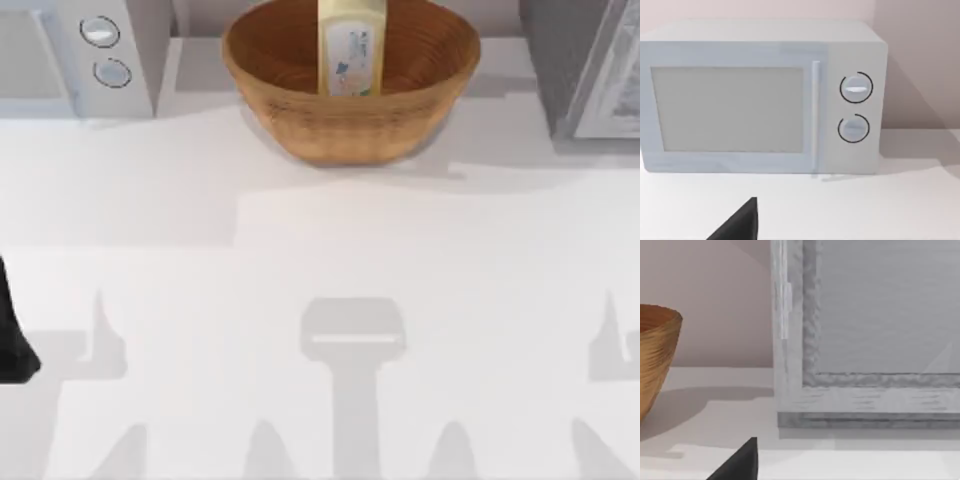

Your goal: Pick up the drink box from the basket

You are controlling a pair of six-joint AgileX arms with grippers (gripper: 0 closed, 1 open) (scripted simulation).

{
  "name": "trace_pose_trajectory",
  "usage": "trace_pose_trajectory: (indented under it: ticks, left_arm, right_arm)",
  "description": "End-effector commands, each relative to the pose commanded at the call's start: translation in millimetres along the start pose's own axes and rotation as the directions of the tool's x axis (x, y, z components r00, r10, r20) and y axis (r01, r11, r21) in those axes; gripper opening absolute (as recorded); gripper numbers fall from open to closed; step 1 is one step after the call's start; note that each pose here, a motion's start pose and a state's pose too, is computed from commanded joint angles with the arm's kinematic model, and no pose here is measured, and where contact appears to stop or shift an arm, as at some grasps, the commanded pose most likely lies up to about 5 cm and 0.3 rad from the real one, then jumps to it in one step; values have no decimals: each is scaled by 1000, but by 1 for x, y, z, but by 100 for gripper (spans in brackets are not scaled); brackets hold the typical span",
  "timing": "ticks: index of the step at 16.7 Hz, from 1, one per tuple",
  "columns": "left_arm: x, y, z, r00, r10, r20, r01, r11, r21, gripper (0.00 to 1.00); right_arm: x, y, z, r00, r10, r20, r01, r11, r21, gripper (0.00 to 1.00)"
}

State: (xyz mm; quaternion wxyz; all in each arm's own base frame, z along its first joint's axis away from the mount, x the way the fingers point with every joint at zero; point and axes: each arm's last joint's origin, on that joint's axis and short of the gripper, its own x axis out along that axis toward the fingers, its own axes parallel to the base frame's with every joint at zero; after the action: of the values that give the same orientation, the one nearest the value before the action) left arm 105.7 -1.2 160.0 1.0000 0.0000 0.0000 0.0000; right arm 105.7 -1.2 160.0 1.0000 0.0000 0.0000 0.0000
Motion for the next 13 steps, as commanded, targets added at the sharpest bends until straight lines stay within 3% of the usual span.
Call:
trace_pose_trajectory:
  ticks: [6, 13]
  left_arm:
    - [4, -3, 12, 1000, -9, -23, 9, 1000, 5, 100]
    - [52, -25, 86, 1000, -20, -23, 20, 1000, 2, 100]
  right_arm:
    - [0, 0, 0, 1000, 0, 0, 0, 1000, 0, 100]
    - [0, 0, 0, 1000, 0, 0, 0, 1000, 0, 100]
